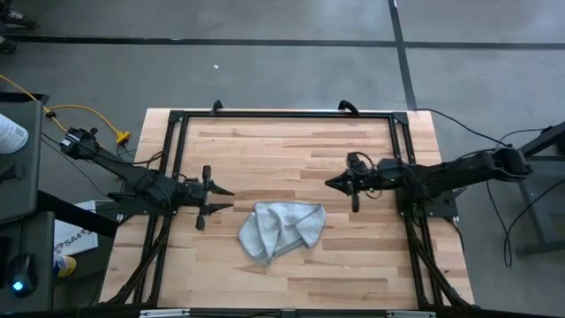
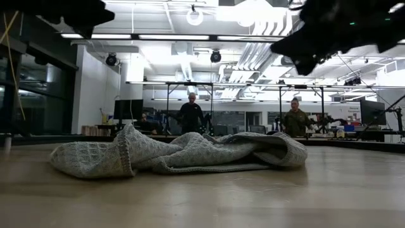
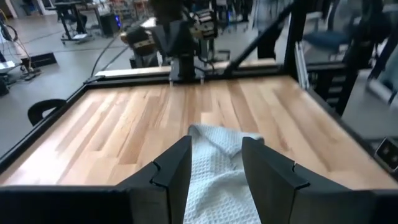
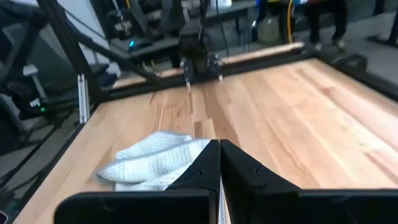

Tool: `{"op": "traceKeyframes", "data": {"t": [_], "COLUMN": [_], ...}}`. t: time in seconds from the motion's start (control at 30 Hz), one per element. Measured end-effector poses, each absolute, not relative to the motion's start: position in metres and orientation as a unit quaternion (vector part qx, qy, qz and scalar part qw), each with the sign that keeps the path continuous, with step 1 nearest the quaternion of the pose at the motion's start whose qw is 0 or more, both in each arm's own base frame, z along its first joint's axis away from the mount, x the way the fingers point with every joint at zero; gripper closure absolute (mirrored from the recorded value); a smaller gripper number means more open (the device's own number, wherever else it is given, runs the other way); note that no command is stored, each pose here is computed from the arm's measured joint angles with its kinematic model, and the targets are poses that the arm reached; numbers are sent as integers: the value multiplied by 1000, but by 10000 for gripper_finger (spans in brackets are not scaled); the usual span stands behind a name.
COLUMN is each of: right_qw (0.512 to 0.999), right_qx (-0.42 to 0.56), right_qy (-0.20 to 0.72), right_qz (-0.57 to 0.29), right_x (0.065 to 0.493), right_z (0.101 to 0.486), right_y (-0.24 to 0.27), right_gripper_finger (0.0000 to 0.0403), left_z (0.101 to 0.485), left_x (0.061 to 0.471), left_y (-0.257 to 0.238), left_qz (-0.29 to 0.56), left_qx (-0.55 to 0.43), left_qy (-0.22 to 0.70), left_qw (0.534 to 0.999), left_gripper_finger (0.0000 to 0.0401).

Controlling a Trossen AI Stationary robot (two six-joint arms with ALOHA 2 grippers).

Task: Fold microfiber towels
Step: Fold the gray microfiber towel

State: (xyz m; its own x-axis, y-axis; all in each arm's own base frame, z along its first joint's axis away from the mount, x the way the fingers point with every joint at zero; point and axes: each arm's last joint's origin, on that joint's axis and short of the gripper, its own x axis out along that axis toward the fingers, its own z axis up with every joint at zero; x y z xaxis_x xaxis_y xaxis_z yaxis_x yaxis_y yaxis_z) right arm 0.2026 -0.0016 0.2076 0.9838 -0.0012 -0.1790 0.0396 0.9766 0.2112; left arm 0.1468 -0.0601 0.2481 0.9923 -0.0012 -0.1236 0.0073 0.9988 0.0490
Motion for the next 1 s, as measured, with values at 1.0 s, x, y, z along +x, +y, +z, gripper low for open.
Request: {"op": "traceKeyframes", "data": {"t": [1.0], "right_qw": [957], "right_qx": [140], "right_qy": [237], "right_qz": [92], "right_x": [285], "right_z": [182], "right_y": [-8], "right_gripper_finger": [401], "left_z": [197], "left_x": [215], "left_y": [-51], "left_qz": [-79], "left_qx": [-11], "left_qy": [208], "left_qw": [975], "left_gripper_finger": [259]}}
